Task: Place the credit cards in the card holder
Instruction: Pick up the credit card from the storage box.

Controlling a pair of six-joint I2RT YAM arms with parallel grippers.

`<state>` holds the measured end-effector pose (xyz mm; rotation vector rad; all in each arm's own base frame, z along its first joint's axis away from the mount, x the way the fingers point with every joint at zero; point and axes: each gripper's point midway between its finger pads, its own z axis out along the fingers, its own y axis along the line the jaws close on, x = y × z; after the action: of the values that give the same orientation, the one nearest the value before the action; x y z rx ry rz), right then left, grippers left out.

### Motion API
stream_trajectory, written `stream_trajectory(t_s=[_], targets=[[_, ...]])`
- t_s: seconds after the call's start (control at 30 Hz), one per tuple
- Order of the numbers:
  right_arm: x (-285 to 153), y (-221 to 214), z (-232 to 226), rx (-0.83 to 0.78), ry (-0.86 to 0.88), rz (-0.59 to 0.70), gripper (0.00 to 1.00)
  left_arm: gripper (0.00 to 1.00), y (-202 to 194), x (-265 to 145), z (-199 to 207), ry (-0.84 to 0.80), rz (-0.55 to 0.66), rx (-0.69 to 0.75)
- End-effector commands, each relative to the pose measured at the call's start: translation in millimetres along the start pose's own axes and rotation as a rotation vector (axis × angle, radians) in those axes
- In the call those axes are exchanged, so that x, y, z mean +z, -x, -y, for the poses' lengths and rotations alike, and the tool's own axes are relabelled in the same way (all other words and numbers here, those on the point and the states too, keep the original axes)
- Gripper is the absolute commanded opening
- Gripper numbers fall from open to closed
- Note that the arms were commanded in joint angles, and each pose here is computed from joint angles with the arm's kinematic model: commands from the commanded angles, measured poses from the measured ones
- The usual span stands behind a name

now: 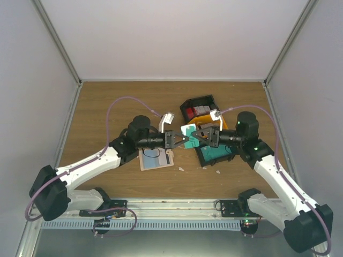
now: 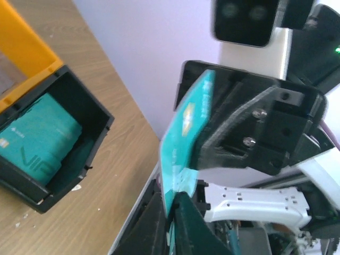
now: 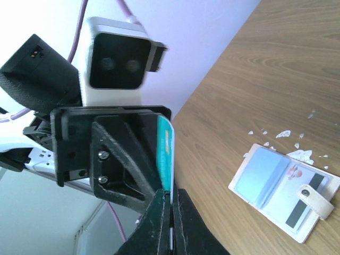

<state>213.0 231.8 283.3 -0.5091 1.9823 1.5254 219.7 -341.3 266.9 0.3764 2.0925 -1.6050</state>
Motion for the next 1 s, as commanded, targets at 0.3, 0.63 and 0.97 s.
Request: stream_trajectory(t_s=[0.3, 0.63, 0.97], targets=[[-4.4, -14.8, -27.0, -0.049, 0.132, -0.064, 0.03, 0.0, -7.4, -17.5, 21.8, -0.118, 0.033, -0.035], [-7.4, -7.5, -31.2, -0.009, 0.109, -0.04, 0.0, 0.49, 0.7, -18.1, 2.6, 0.007, 0.069, -0.095], [6.1, -16.2, 59.0, 0.084, -0.206, 0.05, 0.01, 0.74, -14.4, -97.7, -149.5, 0.566, 0.196, -0.175]])
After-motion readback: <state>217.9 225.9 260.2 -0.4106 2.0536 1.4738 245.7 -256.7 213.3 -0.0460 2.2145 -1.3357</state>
